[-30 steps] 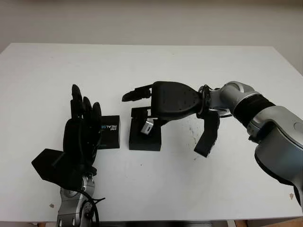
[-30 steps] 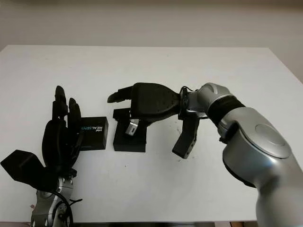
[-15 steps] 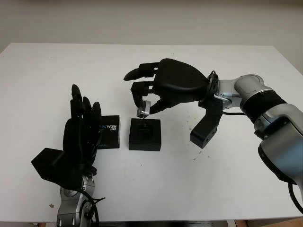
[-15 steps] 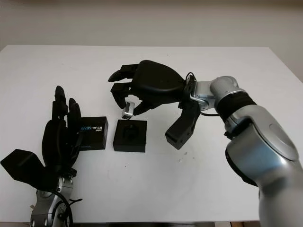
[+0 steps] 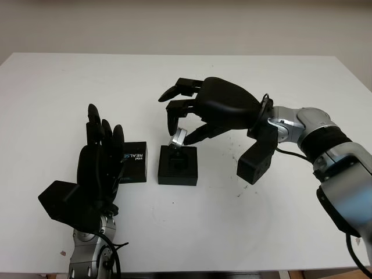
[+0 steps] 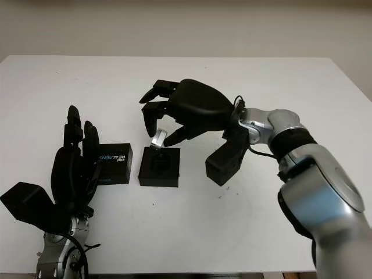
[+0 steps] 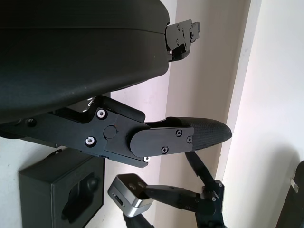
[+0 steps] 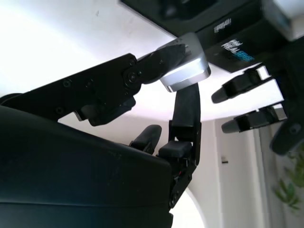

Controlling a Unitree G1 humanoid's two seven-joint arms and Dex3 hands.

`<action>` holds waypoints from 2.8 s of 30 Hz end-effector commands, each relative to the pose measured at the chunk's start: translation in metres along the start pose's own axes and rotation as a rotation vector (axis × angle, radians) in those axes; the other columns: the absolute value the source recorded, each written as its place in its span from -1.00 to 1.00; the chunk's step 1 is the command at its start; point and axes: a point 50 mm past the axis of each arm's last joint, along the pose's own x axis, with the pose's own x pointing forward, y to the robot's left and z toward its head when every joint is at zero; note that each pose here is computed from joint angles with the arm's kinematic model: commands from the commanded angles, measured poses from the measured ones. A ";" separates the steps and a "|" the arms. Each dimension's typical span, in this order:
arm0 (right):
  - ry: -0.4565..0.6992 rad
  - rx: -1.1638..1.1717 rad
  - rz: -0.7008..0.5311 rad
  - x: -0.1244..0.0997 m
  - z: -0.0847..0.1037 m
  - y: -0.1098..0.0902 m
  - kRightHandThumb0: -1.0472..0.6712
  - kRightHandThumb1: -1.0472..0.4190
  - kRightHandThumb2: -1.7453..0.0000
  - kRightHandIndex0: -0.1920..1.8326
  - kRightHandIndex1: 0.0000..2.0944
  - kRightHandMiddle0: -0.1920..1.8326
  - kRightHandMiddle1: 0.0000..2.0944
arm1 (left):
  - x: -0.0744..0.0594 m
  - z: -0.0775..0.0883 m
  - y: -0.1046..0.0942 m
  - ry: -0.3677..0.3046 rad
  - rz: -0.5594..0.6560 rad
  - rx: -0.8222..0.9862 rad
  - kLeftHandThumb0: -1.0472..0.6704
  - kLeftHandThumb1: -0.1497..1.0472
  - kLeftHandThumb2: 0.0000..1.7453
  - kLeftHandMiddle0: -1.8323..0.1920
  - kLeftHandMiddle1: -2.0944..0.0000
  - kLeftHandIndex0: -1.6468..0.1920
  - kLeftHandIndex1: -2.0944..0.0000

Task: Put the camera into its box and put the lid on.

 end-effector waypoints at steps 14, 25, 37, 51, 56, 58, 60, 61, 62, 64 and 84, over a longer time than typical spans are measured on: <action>0.022 0.244 0.001 0.001 0.005 0.014 -0.17 -0.91 0.93 -0.72 -0.26 -0.36 0.35 | -0.002 0.000 0.001 0.001 0.003 0.001 -0.53 1.00 -0.49 1.00 0.96 0.99 0.97; 0.004 0.251 0.006 0.001 0.008 0.020 -0.18 -0.90 0.94 -0.72 -0.21 -0.37 0.39 | -0.003 0.000 0.001 0.001 0.000 -0.007 -0.53 1.00 -0.49 1.00 0.97 1.00 0.96; 0.005 0.213 0.021 0.001 0.009 0.024 -0.15 -0.89 0.94 -0.74 -0.18 -0.35 0.41 | -0.004 0.000 0.001 -0.002 -0.002 -0.009 -0.54 1.00 -0.50 1.00 0.97 1.00 0.97; 0.015 0.195 0.042 0.001 0.006 0.022 -0.14 -0.88 0.94 -0.76 -0.17 -0.35 0.40 | -0.004 0.000 0.001 0.003 0.001 0.000 -0.55 1.00 -0.50 0.99 0.96 0.99 0.97; 0.033 0.196 0.057 0.000 0.004 0.020 -0.15 -0.89 0.93 -0.77 -0.18 -0.36 0.39 | -0.004 0.000 0.001 0.000 -0.002 -0.008 -0.55 1.00 -0.51 1.00 0.98 1.00 0.97; 0.036 0.196 0.059 -0.001 0.003 0.019 -0.14 -0.90 0.93 -0.77 -0.18 -0.36 0.39 | -0.004 0.000 0.001 0.001 -0.001 -0.005 -0.55 1.00 -0.51 0.99 0.98 0.99 0.97; 0.036 0.196 0.058 -0.001 0.003 0.019 -0.14 -0.90 0.93 -0.76 -0.18 -0.36 0.39 | -0.004 0.000 0.002 0.003 0.000 0.001 -0.55 1.00 -0.51 0.99 0.97 0.99 0.97; 0.036 0.198 0.059 -0.001 0.003 0.019 -0.14 -0.90 0.93 -0.76 -0.18 -0.36 0.39 | -0.004 0.000 0.002 0.004 0.002 0.001 -0.55 1.00 -0.51 0.99 0.97 0.99 0.97; 0.035 0.200 0.058 -0.001 0.003 0.019 -0.14 -0.90 0.93 -0.76 -0.18 -0.36 0.39 | -0.004 0.000 0.002 0.004 0.000 0.002 -0.55 1.00 -0.50 0.99 0.96 0.99 0.97; 0.035 0.197 0.062 -0.001 0.003 0.019 -0.14 -0.90 0.94 -0.76 -0.19 -0.36 0.39 | -0.004 0.000 0.002 0.003 -0.002 0.003 -0.55 1.00 -0.50 1.00 0.96 1.00 0.97; 0.051 0.160 0.080 -0.002 0.001 0.018 -0.08 -0.90 0.94 -0.74 -0.23 -0.35 0.39 | -0.004 0.000 0.003 0.004 -0.003 0.002 -0.55 1.00 -0.50 1.00 0.96 1.00 0.96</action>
